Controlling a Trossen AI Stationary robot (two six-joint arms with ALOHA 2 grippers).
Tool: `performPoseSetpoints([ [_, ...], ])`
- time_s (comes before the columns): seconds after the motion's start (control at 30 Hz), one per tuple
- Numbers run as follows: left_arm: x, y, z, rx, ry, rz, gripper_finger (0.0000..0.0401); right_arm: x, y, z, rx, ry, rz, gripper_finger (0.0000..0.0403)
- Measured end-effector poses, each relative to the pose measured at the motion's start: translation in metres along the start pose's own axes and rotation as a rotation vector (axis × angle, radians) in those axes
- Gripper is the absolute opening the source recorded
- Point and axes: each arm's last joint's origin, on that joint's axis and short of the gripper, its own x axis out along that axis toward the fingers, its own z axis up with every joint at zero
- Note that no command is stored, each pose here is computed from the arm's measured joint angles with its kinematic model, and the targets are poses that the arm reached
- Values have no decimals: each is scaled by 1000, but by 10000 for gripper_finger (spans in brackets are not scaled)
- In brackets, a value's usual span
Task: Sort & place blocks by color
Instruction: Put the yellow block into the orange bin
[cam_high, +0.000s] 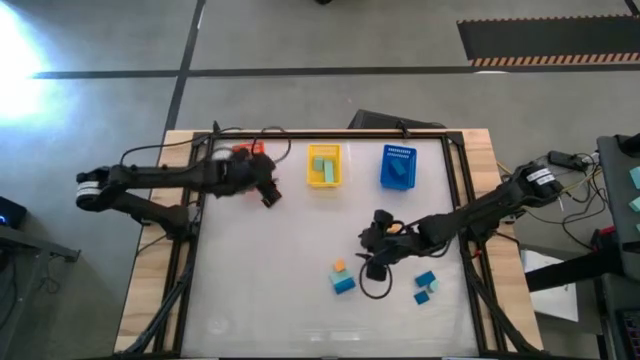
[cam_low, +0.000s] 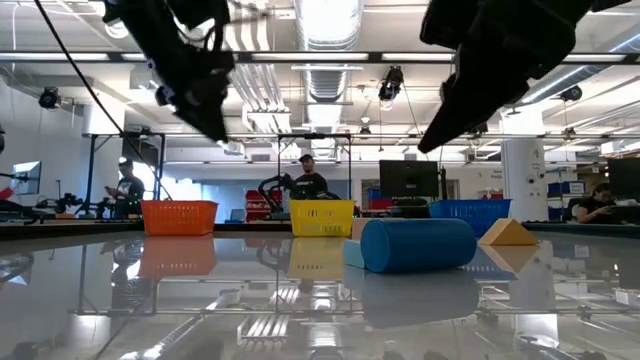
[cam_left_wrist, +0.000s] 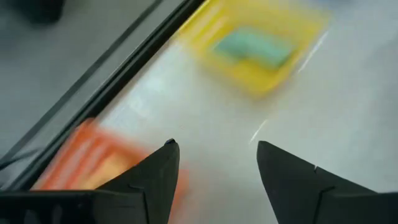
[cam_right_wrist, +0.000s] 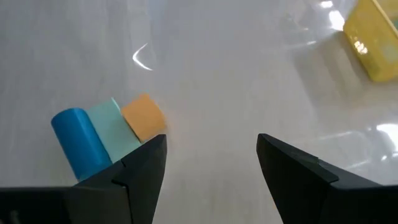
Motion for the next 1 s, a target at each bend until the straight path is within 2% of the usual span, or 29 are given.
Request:
performPoseSetpoints([
  [0.2, -16, -42, -3, -6, -227, -198, 199, 9, 13, 20, -98, -2, 57, 240],
  [0.4, -29, -65, -5, -38, -366, -328, 199, 12, 25, 38, -160, 14, 153, 240],
  [0.5, -34, -70, -6, -35, -385, -359, 199, 14, 28, 42, -179, 47, 178, 240],
  [0.63, -39, -75, -6, -34, -404, -387, 199, 19, 31, 44, -199, 122, 156, 240],
  [1.0, -40, -76, -6, -1, -415, -385, 199, 49, 40, 40, -274, 187, 139, 240],
])
